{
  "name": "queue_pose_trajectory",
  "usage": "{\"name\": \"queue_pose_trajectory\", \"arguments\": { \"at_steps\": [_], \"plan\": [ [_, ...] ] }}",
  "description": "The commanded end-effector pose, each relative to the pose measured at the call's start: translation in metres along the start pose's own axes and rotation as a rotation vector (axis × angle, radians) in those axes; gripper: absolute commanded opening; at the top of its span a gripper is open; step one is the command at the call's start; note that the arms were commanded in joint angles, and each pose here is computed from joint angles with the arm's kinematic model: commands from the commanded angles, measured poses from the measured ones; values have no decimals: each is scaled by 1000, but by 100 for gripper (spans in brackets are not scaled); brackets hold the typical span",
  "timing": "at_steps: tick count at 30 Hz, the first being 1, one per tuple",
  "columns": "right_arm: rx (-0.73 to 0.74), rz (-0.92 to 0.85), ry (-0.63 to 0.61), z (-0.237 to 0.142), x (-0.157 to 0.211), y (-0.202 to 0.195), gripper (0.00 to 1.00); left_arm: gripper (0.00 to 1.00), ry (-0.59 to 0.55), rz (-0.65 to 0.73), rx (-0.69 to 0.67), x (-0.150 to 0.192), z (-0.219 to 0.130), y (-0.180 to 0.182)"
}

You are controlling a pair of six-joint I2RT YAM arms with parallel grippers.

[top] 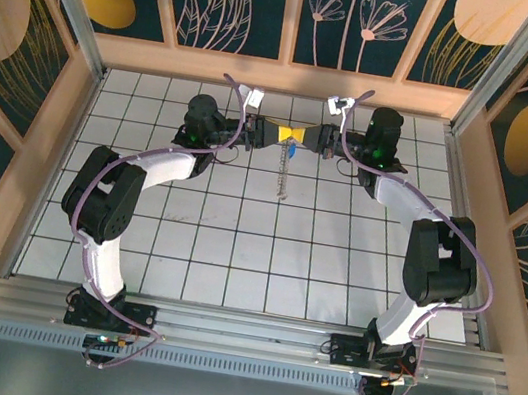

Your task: Put the keys on the keyring

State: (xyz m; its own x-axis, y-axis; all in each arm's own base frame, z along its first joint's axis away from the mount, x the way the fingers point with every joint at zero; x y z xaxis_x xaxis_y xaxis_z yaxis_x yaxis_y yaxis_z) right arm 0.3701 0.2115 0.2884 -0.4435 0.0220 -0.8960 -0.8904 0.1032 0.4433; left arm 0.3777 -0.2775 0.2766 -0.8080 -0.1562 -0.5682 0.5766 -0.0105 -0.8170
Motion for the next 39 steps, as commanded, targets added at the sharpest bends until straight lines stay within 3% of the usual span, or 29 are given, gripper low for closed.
{"name": "queue_pose_trajectory", "arguments": {
  "at_steps": [1,3,7,14,20,31,39],
  "plan": [
    [7,-62,-39,-6,-14,10,0,0,25,68,63,3,8,-15],
    [42,-67,-58,-13,-18,10,21,0,6,75,64,1,7,-18],
    [116,-70,-119,-38,-22,13,36,0,-21,82,72,-3,6,-25],
    [230,-52,-183,-58,-2,22,37,0,-39,85,86,-6,7,-32],
    [335,-77,-181,-48,25,29,44,0,-33,87,108,-6,7,-37],
    [287,-177,-129,-27,32,33,46,0,3,103,138,-2,8,-45],
    [152,-223,-102,-18,31,37,44,0,38,102,163,1,13,-48]
  ]
}}
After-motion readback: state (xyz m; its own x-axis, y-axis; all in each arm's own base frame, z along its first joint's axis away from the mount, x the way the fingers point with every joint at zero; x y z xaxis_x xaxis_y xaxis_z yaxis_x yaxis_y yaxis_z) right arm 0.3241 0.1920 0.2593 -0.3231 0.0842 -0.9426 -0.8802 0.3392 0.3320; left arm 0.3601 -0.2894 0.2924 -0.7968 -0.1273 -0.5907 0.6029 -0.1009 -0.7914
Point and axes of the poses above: each hand's point on the last joint's axis, 136 mm out from that joint toward the fingers, its own z axis out along the fingers, its own y axis along the line the jaws close on, x = y × z, the point moved 6 cm from there along -z, back along the fingers, and after that the axes turned 14 degrees about -z, right-handed, at the moved point
